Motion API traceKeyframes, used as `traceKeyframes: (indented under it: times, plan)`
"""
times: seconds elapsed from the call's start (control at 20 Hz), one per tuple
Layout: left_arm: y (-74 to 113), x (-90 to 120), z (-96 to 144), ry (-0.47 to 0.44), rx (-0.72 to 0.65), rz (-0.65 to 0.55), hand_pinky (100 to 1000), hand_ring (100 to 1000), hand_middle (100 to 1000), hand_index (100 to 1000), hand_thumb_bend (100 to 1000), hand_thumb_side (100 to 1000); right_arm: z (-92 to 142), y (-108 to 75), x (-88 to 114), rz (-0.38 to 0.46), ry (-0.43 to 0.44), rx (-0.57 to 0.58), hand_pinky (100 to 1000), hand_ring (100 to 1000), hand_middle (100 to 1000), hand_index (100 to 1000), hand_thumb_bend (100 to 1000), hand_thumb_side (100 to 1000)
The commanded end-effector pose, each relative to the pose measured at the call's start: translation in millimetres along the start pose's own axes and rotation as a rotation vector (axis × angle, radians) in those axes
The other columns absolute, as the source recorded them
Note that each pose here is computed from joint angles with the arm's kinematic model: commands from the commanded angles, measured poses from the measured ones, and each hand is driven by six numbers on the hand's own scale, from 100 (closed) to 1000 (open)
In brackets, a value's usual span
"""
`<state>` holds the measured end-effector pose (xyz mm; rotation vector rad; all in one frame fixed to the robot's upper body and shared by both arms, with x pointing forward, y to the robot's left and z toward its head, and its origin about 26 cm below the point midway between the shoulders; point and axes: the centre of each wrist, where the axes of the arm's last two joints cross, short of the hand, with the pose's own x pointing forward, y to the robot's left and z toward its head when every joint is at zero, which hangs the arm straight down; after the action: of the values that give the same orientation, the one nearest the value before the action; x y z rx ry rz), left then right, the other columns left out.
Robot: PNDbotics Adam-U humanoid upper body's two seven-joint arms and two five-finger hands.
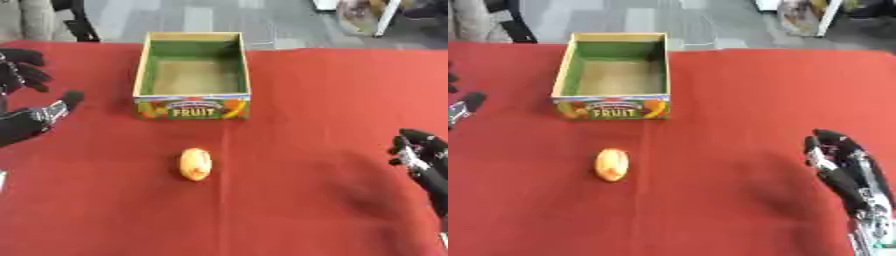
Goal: Pick up objects on the table and place them in the box.
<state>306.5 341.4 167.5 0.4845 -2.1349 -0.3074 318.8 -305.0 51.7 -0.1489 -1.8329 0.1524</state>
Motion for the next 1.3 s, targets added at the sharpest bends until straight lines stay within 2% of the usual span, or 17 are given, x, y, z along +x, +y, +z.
traceKeyframes:
  times: [0.05,0.6,1.05,1.3]
  plan:
    - [3.4,7,-4,-0.028,-0.005,-0.01,501,553,572,670,697,155,-3,-5.4,6,0.017,-0.022,-0.004,561,628,609,757,244,391]
    - [-7.8,17,-18,-0.11,-0.169,-0.094,505,556,578,681,692,116,-4,-5.0,7,0.018,-0.022,0.0,561,628,610,757,238,392]
    - [-33.6,34,-44,-0.233,-0.441,-0.322,532,588,617,726,669,100,-5,-3.6,7,0.017,-0.023,0.011,562,628,610,757,237,392]
    - [-54.7,37,-57,-0.286,-0.649,-0.469,549,601,637,742,661,100,-5,-2.9,7,0.018,-0.023,0.016,562,628,610,758,237,392]
